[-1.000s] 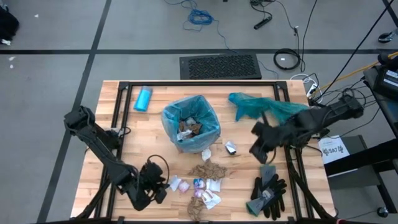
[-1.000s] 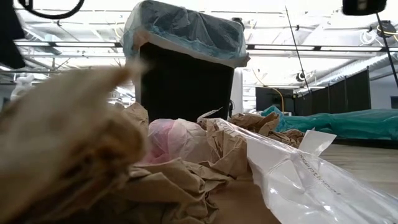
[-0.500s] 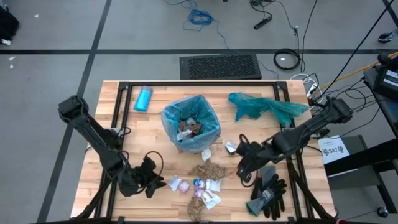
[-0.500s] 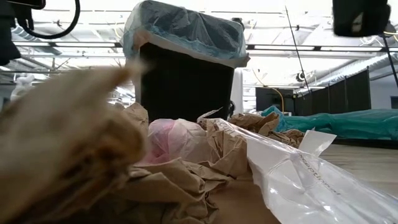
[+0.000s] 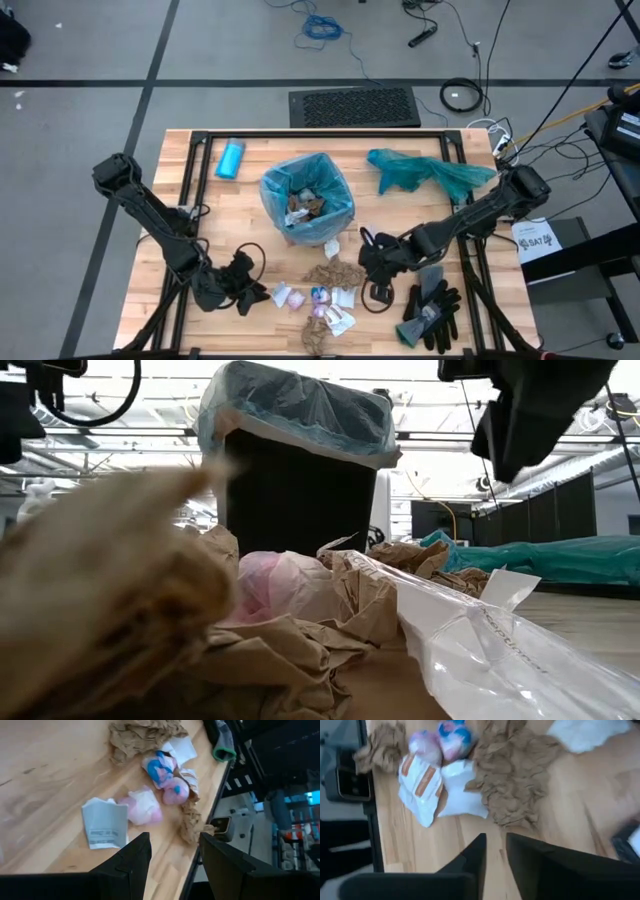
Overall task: Place trash/remove bag and relplace
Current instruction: Put the brown paper trash into the trash bag, then put the pink plastic trash into the trash bin
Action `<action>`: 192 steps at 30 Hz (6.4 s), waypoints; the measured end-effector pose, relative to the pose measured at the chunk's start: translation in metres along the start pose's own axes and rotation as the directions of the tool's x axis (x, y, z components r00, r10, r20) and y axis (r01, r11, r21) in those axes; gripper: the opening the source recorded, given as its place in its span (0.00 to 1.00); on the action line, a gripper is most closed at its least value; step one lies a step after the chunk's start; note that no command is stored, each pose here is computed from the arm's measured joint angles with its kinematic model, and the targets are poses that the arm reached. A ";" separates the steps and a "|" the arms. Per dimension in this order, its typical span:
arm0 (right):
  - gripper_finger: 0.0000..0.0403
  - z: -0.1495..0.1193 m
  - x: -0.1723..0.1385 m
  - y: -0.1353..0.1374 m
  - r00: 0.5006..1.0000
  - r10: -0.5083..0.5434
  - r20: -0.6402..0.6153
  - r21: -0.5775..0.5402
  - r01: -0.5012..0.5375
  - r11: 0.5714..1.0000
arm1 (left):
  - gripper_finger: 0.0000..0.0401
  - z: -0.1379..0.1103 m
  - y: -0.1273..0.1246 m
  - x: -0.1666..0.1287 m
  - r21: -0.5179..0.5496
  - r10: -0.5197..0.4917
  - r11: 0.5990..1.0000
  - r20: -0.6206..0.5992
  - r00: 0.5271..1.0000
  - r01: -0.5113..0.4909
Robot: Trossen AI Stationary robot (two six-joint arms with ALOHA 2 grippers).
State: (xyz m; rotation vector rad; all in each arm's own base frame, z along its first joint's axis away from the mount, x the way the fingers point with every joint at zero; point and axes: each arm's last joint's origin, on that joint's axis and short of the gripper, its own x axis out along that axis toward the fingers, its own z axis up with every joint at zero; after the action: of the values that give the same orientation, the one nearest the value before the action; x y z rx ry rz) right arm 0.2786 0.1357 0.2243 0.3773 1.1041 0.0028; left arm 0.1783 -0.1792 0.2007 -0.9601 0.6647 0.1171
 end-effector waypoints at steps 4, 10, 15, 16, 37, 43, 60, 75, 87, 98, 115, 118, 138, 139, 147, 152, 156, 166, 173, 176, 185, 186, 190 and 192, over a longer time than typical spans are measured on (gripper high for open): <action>0.28 -0.001 0.011 0.004 1.000 0.008 -0.011 -0.093 -0.009 0.996 | 0.43 -0.001 -0.011 -0.001 0.126 -0.085 0.988 -0.072 0.994 0.094; 0.37 0.004 0.035 0.001 1.000 -0.023 0.011 -0.111 0.024 0.993 | 0.43 0.001 -0.021 -0.002 0.364 -0.192 0.906 -0.096 0.977 0.214; 0.40 0.013 0.053 0.001 0.998 0.008 0.063 -0.062 -0.004 0.998 | 0.43 0.002 -0.019 -0.001 0.452 -0.169 0.870 -0.099 0.981 0.196; 0.40 0.015 0.056 0.001 0.997 0.016 0.075 -0.051 -0.012 0.999 | 0.43 0.002 -0.018 -0.001 0.467 -0.163 0.863 -0.100 0.982 0.191; 0.12 0.020 0.097 -0.019 0.998 -0.037 0.042 0.050 0.035 0.998 | 0.43 0.018 -0.015 0.006 0.466 -0.130 0.876 -0.025 0.991 0.127; 0.02 0.031 0.062 0.001 0.998 -0.027 0.055 0.132 0.019 0.991 | 0.43 0.023 -0.016 0.008 0.385 -0.147 0.913 0.003 0.989 0.134; 0.00 0.083 -0.088 0.088 0.936 -0.092 0.339 0.083 0.067 0.994 | 0.43 0.034 -0.013 0.012 0.548 -0.116 0.834 0.052 0.992 0.069; 0.01 0.165 -0.125 0.023 0.750 -0.281 0.600 0.093 0.283 0.955 | 0.43 0.040 -0.011 0.014 0.558 -0.107 0.828 0.072 0.992 0.049; 0.17 0.191 -0.127 -0.037 0.808 -0.264 0.526 0.207 0.179 0.962 | 0.43 0.040 -0.011 0.014 0.562 -0.108 0.826 0.072 0.992 0.049; 0.46 0.186 -0.125 -0.049 0.853 -0.294 0.432 0.248 0.200 0.948 | 0.43 0.047 -0.009 0.017 0.549 -0.088 0.835 0.093 0.992 0.022; 0.39 0.138 -0.159 0.002 0.891 -0.203 0.405 0.272 0.094 0.958 | 0.43 0.079 0.010 0.027 0.552 0.039 0.827 0.134 0.990 -0.107; 0.36 0.112 -0.164 0.021 0.904 -0.231 0.360 0.306 0.119 0.945 | 0.43 0.081 0.013 0.028 0.615 0.024 0.788 0.037 0.999 -0.042; 0.33 -0.032 -0.125 0.134 0.914 -0.352 0.200 0.615 0.163 0.772 | 0.43 0.068 0.032 0.022 0.801 0.213 0.589 -0.281 0.936 0.106; 0.33 -0.037 -0.120 0.137 0.912 -0.361 0.192 0.627 0.169 0.760 | 0.43 0.069 0.031 0.020 0.802 0.230 0.589 -0.291 0.929 0.105; 0.33 -0.060 -0.087 0.156 0.895 -0.414 0.165 0.688 0.197 0.699 | 0.43 0.075 -0.006 0.013 0.840 0.215 0.523 -0.291 0.932 0.142; 0.33 -0.064 -0.077 0.160 0.888 -0.432 0.158 0.693 0.212 0.689 | 0.43 0.072 -0.016 0.030 0.848 0.319 0.514 -0.330 0.888 0.130; 0.33 -0.064 -0.076 0.159 0.887 -0.433 0.158 0.692 0.213 0.689 | 0.43 0.070 -0.029 0.053 0.852 0.363 0.508 -0.343 0.866 0.124; 0.33 -0.075 -0.082 0.161 0.885 -0.440 0.151 0.638 0.253 0.727 | 0.43 0.066 -0.046 0.091 0.846 0.409 0.523 -0.356 0.840 0.104; 0.33 -0.096 -0.087 0.169 0.915 -0.400 0.062 0.615 0.280 0.737 | 0.43 0.067 -0.049 0.110 0.810 0.417 0.584 -0.354 0.837 0.052; 0.33 -0.109 -0.092 0.174 0.923 -0.380 0.061 0.607 0.268 0.748 | 0.43 0.066 -0.048 0.120 0.784 0.428 0.621 -0.359 0.829 0.019; 0.33 -0.142 -0.103 0.182 0.939 -0.338 0.061 0.568 0.246 0.786 | 0.43 0.058 -0.045 0.150 0.744 0.440 0.668 -0.378 0.814 -0.016; 0.33 -0.144 -0.104 0.183 0.940 -0.336 0.061 0.563 0.246 0.789 | 0.43 0.058 -0.043 0.153 0.736 0.449 0.677 -0.379 0.809 -0.031; 0.33 -0.150 -0.107 0.184 0.941 -0.333 0.066 0.546 0.246 0.801 | 0.36 0.057 -0.033 0.161 0.679 0.478 0.728 -0.400 0.782 -0.098; 0.33 -0.152 -0.108 0.183 0.939 -0.337 0.066 0.537 0.251 0.805 | 0.27 0.058 -0.033 0.162 0.643 0.475 0.756 -0.408 0.780 -0.123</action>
State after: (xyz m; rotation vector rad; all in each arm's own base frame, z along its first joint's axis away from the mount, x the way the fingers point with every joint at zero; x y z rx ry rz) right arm 0.1303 0.3322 0.3130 0.6769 0.9823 -0.6123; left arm 0.3470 -0.1837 0.1543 -0.2414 1.3192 -0.0804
